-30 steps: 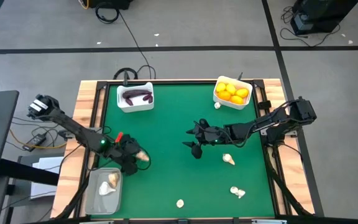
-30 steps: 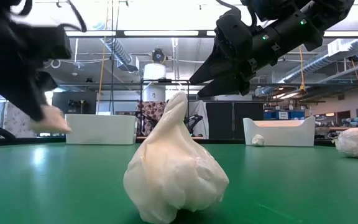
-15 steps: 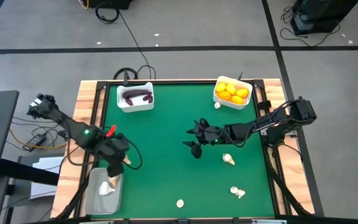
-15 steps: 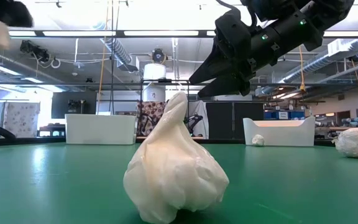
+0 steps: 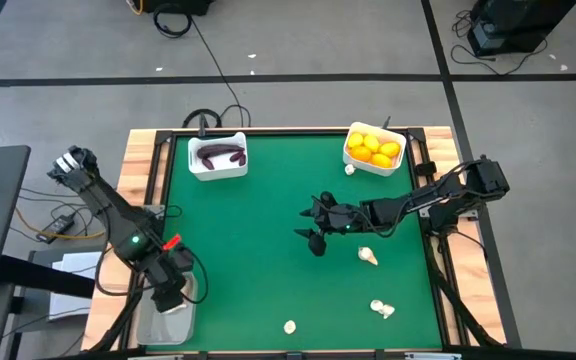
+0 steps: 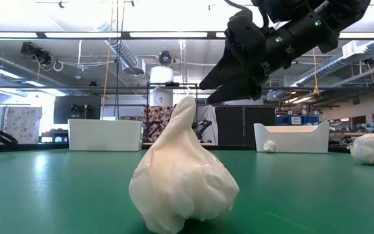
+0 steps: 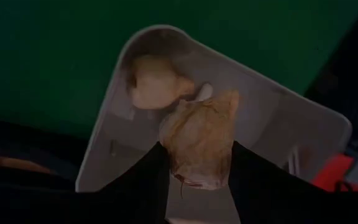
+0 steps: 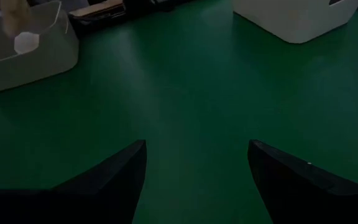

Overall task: Sort produce into baskets
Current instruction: Put the middle left white garlic into the gray bin, then put the top right white garlic into the gray bin

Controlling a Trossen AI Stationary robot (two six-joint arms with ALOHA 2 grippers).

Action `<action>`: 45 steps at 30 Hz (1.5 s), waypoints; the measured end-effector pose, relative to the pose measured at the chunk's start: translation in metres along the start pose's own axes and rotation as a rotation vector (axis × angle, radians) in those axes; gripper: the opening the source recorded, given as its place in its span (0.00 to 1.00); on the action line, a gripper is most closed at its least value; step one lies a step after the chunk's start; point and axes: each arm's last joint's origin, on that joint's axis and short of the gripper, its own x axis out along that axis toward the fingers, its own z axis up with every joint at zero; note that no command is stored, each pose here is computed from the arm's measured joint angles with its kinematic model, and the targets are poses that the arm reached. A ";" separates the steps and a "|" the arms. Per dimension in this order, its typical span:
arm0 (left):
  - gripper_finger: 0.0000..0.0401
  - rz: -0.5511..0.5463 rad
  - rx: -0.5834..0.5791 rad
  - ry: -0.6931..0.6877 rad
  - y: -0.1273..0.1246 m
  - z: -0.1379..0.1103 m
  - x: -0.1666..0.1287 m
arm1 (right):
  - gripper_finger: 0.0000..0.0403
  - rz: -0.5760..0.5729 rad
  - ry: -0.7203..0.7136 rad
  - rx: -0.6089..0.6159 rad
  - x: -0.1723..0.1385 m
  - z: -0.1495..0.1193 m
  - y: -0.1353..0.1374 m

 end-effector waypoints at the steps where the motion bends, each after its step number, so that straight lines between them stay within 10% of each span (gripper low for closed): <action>1: 0.38 0.005 -0.015 0.002 0.002 0.000 0.004 | 0.72 0.003 0.001 0.006 0.000 0.000 0.000; 25: 0.53 0.027 -0.054 -0.115 0.005 0.002 0.014 | 0.72 0.002 0.045 0.009 0.003 0.002 -0.013; 36: 0.80 0.012 -0.081 -0.007 0.005 -0.001 0.014 | 0.72 0.011 0.061 -0.027 0.003 0.000 -0.012; 45: 0.85 0.011 0.017 -0.164 0.002 0.006 0.010 | 0.72 -0.278 0.225 -0.220 0.005 0.012 -0.048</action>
